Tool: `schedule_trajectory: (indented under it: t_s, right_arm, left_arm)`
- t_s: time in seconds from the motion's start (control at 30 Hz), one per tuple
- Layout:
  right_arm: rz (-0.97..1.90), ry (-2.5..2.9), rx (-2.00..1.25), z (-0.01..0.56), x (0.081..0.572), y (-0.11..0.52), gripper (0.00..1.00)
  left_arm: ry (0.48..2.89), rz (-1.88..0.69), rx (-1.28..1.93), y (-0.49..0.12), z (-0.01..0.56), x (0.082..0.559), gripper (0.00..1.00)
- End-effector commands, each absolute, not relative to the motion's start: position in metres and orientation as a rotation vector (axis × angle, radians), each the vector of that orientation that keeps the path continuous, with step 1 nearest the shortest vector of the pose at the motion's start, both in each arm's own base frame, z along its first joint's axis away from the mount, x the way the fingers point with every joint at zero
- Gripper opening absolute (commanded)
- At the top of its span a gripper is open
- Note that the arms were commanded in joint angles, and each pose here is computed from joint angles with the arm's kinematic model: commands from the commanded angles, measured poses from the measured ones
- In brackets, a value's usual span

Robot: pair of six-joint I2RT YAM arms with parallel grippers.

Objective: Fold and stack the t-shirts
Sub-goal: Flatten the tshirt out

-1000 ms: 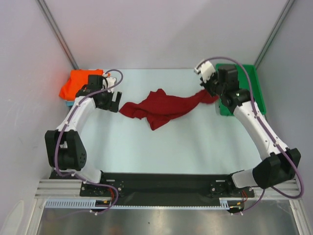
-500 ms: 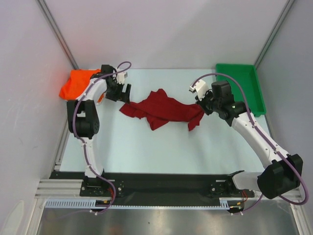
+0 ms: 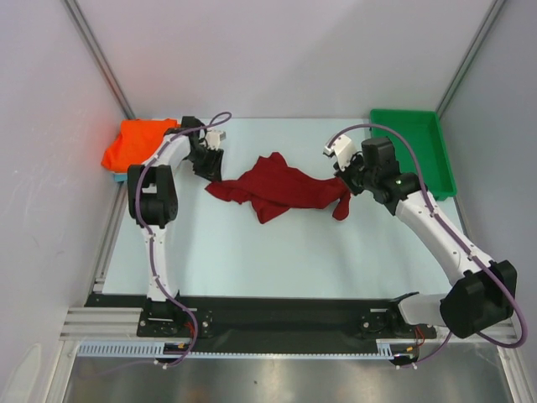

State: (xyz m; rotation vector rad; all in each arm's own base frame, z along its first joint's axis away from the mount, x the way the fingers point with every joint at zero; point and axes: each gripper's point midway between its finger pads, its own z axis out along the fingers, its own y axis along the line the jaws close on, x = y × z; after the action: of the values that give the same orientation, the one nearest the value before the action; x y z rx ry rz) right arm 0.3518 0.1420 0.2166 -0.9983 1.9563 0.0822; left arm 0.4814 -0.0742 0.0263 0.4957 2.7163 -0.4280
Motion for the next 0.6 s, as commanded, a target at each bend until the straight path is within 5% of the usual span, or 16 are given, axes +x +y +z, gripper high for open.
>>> schedule_trajectory:
  t_s: [0.0,0.1,0.13,0.4,0.5,0.53,0.57]
  right_arm:
    - [0.058,1.9,-0.951,0.236,0.37,0.145,0.0]
    - [0.052,1.899,-0.946,0.237,0.375,0.145,0.0]
    - [0.051,1.899,-0.947,0.236,0.377,0.146,0.0]
    - [-0.016,1.854,-0.93,0.247,0.41,0.147,0.0]
    - [-0.007,1.812,-0.887,0.261,0.455,0.158,0.0]
    - [-0.01,1.72,-0.839,0.306,0.476,0.165,0.0]
    - [0.007,1.764,-0.845,0.281,0.502,0.174,0.0]
  left_arm:
    - [2.625,-0.604,0.597,-0.1,0.049,0.481,0.42]
    - [2.601,-0.702,0.621,-0.11,0.056,0.472,0.23]
    - [2.597,-0.714,0.624,-0.111,0.057,0.47,0.01]
    - [2.432,-0.802,0.663,-0.121,0.136,0.441,0.0]
    - [2.292,-0.779,0.724,-0.126,0.192,0.433,0.0]
    - [2.26,-0.793,0.737,-0.129,0.206,0.429,0.0]
    - [2.241,-0.821,0.759,-0.132,0.217,0.421,0.0]
